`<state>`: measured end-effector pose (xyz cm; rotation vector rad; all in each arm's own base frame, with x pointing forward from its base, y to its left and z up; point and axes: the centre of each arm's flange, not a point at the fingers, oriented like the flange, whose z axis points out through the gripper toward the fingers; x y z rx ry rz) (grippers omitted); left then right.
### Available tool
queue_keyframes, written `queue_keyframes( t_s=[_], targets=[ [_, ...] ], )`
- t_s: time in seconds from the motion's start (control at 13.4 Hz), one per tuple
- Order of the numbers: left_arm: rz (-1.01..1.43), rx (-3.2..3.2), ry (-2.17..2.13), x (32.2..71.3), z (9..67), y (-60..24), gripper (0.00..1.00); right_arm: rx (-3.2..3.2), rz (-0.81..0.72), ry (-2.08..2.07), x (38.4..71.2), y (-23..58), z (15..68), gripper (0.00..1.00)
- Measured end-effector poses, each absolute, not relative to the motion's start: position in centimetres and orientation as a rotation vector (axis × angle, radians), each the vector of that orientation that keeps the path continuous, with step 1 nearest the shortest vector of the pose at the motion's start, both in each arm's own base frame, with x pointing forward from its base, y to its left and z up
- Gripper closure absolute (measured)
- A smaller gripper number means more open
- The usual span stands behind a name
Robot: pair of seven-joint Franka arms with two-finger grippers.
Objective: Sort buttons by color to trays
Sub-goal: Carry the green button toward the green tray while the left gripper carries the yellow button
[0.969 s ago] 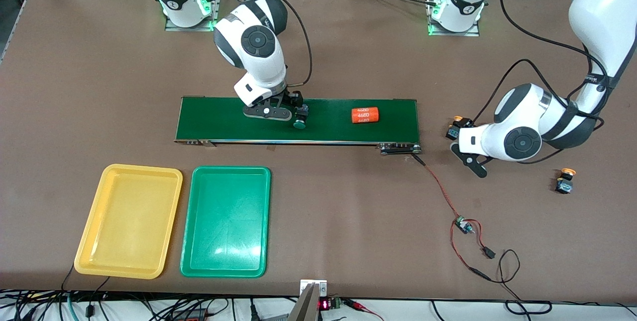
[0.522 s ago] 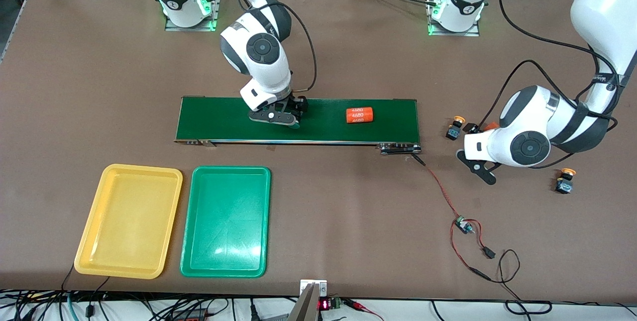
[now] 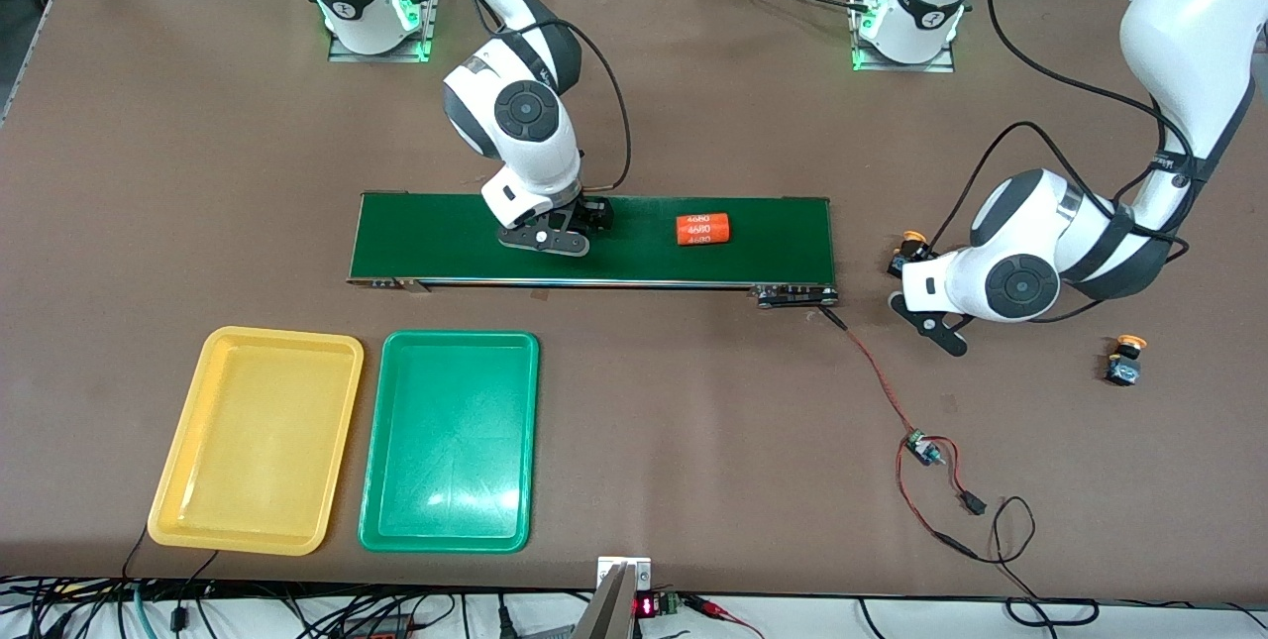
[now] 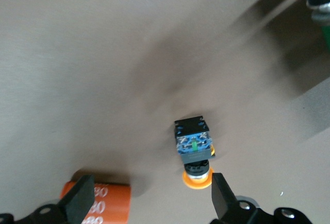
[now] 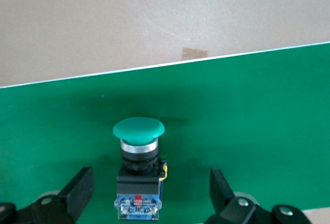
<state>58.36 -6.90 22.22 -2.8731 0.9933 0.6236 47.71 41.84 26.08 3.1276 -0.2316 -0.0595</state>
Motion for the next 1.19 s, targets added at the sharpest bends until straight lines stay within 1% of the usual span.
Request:
queue_keyframes(
  t_s=[0.22, 0.3, 0.37, 0.45, 0.52, 0.6, 0.67, 0.75, 0.82, 1.04, 1.19],
  targets=[
    [0.598, -2.932, 0.909, 56.1, 19.6, -7.2, 0.0, 3.12, -0.079, -0.231, 47.6, 41.8, 25.1, 0.0],
    [0.586, -2.953, 0.891, 55.6, 18.9, -6.9, 0.0, 3.119, -0.082, -0.231, 47.6, 41.8, 24.9, 0.06],
    [0.576, -2.97, 0.881, 55.2, 18.5, -6.4, 0.0, 3.118, -0.082, -0.233, 47.7, 41.7, 24.8, 0.06],
    [0.554, -2.991, 0.876, 54.9, 18.1, -6.0, 0.0, 3.117, -0.08, -0.237, 47.8, 41.6, 24.9, 0.14],
    [0.529, -3.01, 0.876, 54.6, 17.8, -5.9, 0.0, 3.117, -0.078, -0.24, 47.9, 41.5, 24.9, 0.28],
    [0.516, -3.019, 0.886, 54.2, 17.5, -6.0, 0.05, 3.115, -0.075, -0.244, 48.1, 41.4, 24.9, 0.41],
    [0.512, -3.021, 0.9, 54.0, 17.3, -6.4, 0.05, 3.114, -0.073, -0.25, 48.3, 41.2, 24.9, 0.53],
    [0.51, -3.019, 0.915, 53.8, 17.3, -6.7, 0.15, 3.113, -0.068, -0.255, 48.5, 41.0, 24.9, 0.59],
    [0.509, -3.018, 0.924, 53.7, 17.3, -7.0, 0.27, 3.115, -0.057, -0.262, 48.9, 40.9, 25.2, 0.59],
    [0.506, -3.018, 0.942, 53.8, 17.4, -6.6, 0.59, 3.104, -0.018, -0.259, 51.6, 39.6, 27.2, 0.59],
    [0.502, -3.016, 0.957, 53.9, 17.5, -6.4, 0.59, 3.069, -0.021, -0.167, 54.5, 37.8, 31.2, 0.59]
  ],
)
